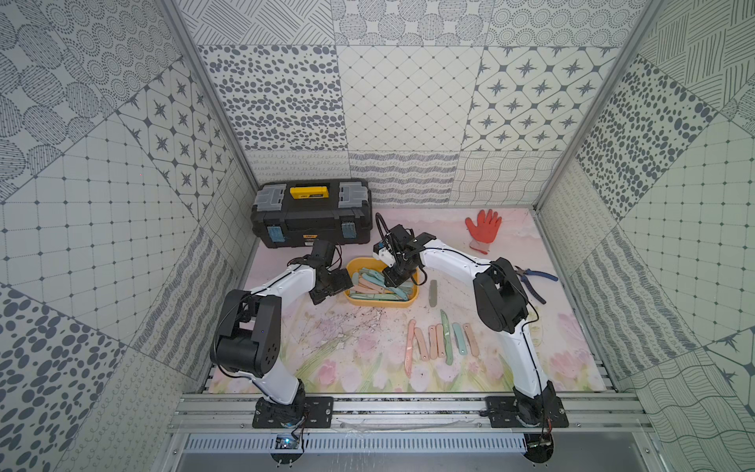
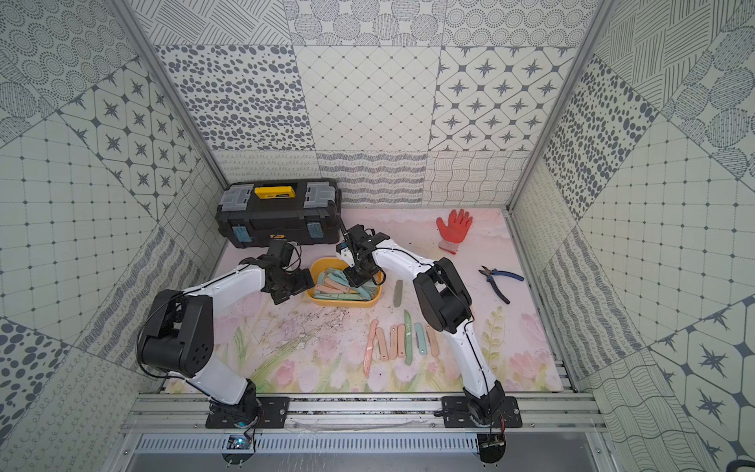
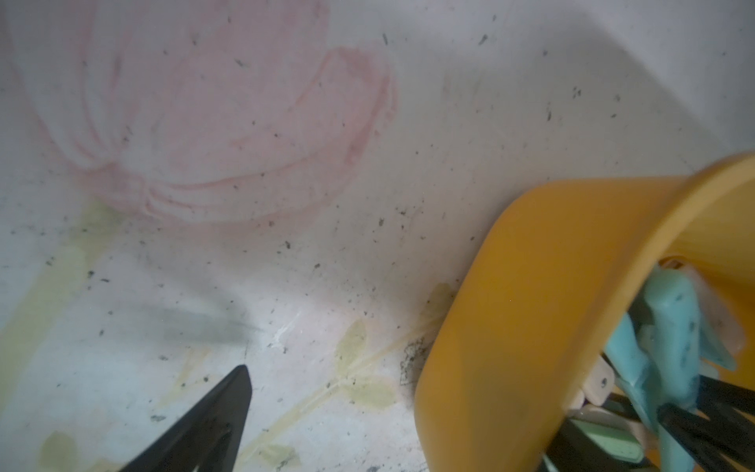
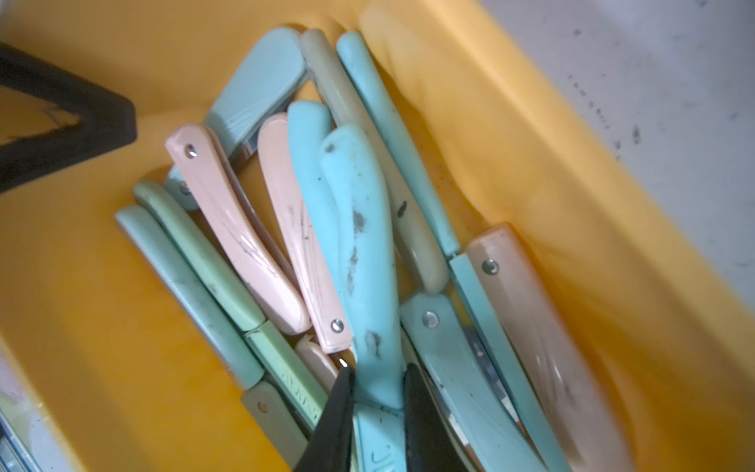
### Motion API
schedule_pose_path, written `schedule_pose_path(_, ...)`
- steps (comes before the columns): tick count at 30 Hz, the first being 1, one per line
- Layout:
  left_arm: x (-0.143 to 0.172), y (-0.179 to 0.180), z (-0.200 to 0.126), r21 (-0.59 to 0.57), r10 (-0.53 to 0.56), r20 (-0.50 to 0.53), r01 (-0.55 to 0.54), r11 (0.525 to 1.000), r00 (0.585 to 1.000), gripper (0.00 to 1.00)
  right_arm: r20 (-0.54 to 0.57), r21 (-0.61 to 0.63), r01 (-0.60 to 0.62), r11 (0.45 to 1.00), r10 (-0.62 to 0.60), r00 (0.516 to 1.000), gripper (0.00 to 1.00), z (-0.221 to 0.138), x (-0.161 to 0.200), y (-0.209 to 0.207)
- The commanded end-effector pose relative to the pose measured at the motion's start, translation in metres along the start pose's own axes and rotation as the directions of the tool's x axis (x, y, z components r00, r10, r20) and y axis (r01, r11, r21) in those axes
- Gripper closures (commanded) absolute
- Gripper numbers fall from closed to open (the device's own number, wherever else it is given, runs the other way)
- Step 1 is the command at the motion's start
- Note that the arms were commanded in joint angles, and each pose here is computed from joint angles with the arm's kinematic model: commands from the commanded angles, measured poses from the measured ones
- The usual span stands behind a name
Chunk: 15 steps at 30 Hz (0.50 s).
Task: Take the fruit knife out of the storage box
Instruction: Pick up the fruit knife from the storage box.
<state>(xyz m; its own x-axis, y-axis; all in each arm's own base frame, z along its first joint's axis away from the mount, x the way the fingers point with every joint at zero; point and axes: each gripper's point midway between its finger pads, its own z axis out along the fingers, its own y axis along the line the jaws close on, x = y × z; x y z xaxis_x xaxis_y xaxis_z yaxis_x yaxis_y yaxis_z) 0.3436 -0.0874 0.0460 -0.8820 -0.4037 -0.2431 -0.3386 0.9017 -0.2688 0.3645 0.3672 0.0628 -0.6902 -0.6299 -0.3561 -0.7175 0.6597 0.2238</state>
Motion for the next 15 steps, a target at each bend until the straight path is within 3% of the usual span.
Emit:
schedule_pose_path(1, -0.002, 0.003, 0.003, -0.019, -0.007, -0.001, 0.007, 1.000, 1.000, 0.08, 0.143, 0.013, 0.021, 1.000, -0.023, 0.989, 0.84, -0.056, -0.034, 0.011)
schedule_pose_path(9, -0.003, 0.002, 0.002, -0.014, -0.003, -0.003, 0.003, 1.000, 1.000, 0.08, 0.229, 0.041, -0.010, 0.999, 0.000, 0.973, 0.82, -0.104, -0.047, 0.011)
schedule_pose_path(15, -0.003, 0.000, 0.002, -0.006, -0.001, -0.003, 0.001, 1.000, 1.000, 0.08, 0.301, 0.051, -0.176, 0.983, 0.153, 0.941, 0.81, -0.140, -0.035, -0.014)
